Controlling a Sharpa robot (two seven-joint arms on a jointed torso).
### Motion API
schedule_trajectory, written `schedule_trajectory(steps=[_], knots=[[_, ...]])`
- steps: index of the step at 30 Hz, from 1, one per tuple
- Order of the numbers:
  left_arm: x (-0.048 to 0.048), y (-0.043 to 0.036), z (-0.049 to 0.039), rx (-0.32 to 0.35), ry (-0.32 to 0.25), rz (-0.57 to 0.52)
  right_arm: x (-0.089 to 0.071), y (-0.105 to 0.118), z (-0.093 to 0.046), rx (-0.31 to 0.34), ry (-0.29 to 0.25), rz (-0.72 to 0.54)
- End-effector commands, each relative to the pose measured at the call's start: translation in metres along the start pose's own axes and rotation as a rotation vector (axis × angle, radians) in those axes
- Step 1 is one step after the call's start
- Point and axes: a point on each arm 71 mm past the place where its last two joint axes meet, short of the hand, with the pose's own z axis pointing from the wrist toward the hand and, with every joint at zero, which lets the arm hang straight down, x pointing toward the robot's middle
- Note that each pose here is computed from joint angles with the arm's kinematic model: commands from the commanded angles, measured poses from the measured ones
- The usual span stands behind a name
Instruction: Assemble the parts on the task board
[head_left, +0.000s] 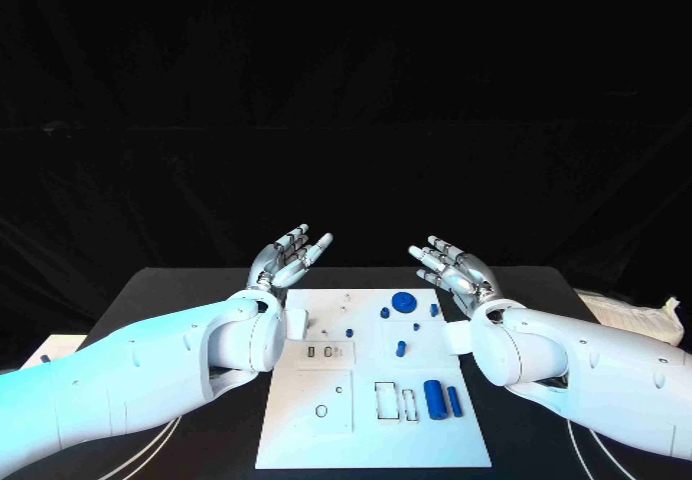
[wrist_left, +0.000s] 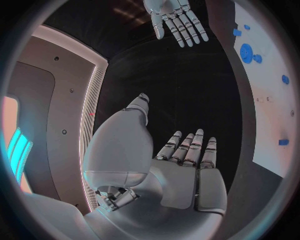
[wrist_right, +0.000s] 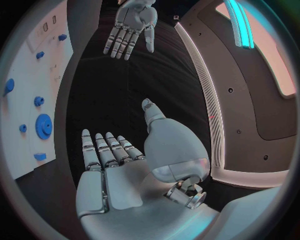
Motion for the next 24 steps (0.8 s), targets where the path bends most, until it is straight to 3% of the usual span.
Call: schedule_trajectory(steps=[1,8,9,18,24], knots=[[0.0061,-0.0026,0.0008,0.023,0.077,-0.027,0.012,-0.002,0.0,0.028,0.206,-0.017],[0.0061,-0.0026,0.0008,0.023,0.077,-0.027,0.013,-0.004,0.001,0.044,0.261,-0.028],[-0.0027,-0.0028,0.0032,0.042,0.073,-0.038,-0.009,0.004,0.007,-0.084,0.179,-0.218],[-0.0071,-0.0037,-0.0001,0.028,0.124,-0.059,-0.015,0.014,0.008,-0.195,0.172,-0.414],[-0.0106,-0.0085,-0.0083,0.02,0.158,-0.074,-0.017,0.022,0.01,-0.242,0.182,-0.524]])
